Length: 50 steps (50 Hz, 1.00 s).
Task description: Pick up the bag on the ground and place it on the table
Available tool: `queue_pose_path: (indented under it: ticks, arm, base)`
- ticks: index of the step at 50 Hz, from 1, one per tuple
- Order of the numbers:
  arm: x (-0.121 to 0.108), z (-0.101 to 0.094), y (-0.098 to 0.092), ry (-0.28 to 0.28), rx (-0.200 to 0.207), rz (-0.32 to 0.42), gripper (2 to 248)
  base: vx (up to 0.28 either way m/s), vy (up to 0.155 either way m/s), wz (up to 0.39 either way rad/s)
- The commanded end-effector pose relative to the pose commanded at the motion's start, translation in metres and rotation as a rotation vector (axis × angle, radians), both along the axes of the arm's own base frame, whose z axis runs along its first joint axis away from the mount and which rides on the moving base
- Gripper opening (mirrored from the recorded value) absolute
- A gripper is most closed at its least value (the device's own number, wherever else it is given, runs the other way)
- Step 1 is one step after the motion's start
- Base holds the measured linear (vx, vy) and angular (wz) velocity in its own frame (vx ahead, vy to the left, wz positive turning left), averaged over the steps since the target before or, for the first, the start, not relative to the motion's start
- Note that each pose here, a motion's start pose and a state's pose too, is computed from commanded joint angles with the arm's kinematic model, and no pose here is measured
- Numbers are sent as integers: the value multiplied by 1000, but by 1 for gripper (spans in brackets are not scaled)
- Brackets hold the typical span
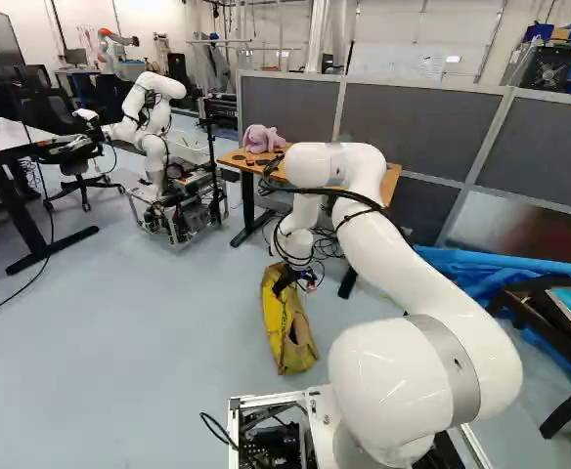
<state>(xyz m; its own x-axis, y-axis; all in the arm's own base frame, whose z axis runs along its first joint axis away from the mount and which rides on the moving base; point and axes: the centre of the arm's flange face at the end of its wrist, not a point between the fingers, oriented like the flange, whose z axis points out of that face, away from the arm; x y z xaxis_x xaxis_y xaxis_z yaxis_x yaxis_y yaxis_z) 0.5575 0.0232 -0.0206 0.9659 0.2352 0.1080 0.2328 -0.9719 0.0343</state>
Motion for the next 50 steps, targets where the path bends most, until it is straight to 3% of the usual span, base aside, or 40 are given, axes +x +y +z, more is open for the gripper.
queue_pose_path:
  ticks: [50]
  arm:
    - [4,-76,0,24,-1,0,247]
  base:
    - [0,0,0]
